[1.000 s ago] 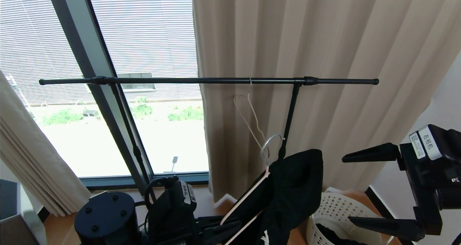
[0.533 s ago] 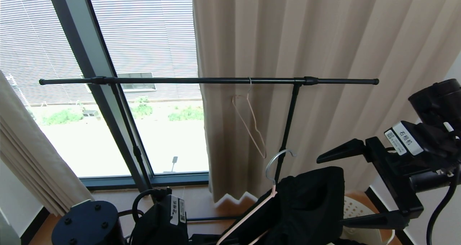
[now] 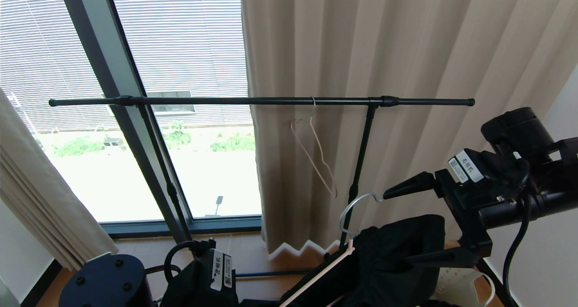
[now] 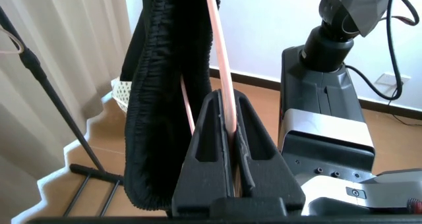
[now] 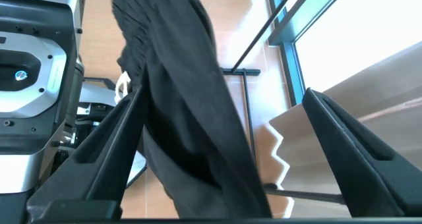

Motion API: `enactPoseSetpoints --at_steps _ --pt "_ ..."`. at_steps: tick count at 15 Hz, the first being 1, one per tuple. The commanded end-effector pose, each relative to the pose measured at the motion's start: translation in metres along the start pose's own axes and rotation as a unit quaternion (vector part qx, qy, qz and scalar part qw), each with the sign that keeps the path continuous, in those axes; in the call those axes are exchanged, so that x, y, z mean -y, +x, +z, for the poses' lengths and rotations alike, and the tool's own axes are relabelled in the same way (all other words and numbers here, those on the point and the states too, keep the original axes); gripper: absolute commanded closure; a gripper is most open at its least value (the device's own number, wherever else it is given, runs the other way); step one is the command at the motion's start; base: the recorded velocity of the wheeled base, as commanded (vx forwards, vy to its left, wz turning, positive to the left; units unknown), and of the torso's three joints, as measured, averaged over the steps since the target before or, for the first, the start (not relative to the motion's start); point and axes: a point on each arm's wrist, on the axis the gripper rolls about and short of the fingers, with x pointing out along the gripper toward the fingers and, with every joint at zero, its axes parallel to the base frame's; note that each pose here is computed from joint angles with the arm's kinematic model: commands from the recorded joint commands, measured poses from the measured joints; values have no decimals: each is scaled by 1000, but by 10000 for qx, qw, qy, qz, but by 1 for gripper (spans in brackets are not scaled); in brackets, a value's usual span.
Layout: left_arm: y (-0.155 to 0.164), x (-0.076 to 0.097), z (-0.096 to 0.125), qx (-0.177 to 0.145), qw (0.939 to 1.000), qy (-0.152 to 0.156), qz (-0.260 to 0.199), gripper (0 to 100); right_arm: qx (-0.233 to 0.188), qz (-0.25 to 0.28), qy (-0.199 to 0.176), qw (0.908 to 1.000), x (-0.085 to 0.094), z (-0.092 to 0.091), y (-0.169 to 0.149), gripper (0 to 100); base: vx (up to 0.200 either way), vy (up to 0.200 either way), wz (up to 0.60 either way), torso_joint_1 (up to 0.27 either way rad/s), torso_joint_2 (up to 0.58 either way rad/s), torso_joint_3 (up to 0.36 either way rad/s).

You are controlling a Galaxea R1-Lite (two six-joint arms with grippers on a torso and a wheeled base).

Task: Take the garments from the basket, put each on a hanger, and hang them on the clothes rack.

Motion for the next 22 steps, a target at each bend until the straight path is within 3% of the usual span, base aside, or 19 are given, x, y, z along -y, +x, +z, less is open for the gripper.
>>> enactPoseSetpoints --at_steps 1,7,8,18,19,22 --pt "0 0 1 16 10000 9 0 100 -89 138 217 9996 7 -12 10 0 0 0 0 0 0 0" --pt "1 -1 3 69 10000 17 16 100 -129 247 339 9990 15 -20 20 0 0 0 0 0 0 0" --pt "2 -1 2 62 10000 13 16 100 -128 248 332 9991 14 -20 20 100 0 0 0 0 0 0" --pt "2 -6 3 94 9999 10 108 100 -98 226 275 9993 3 -17 14 100 0 0 0 0 0 0" --pt "1 -8 4 102 9999 18 138 0 -91 214 256 9994 2 -16 12 100 0 0 0 0 0 0" --pt "2 -8 4 115 9998 18 139 0 -91 198 238 9995 -3 -14 10 100 0 0 0 0 0 0"
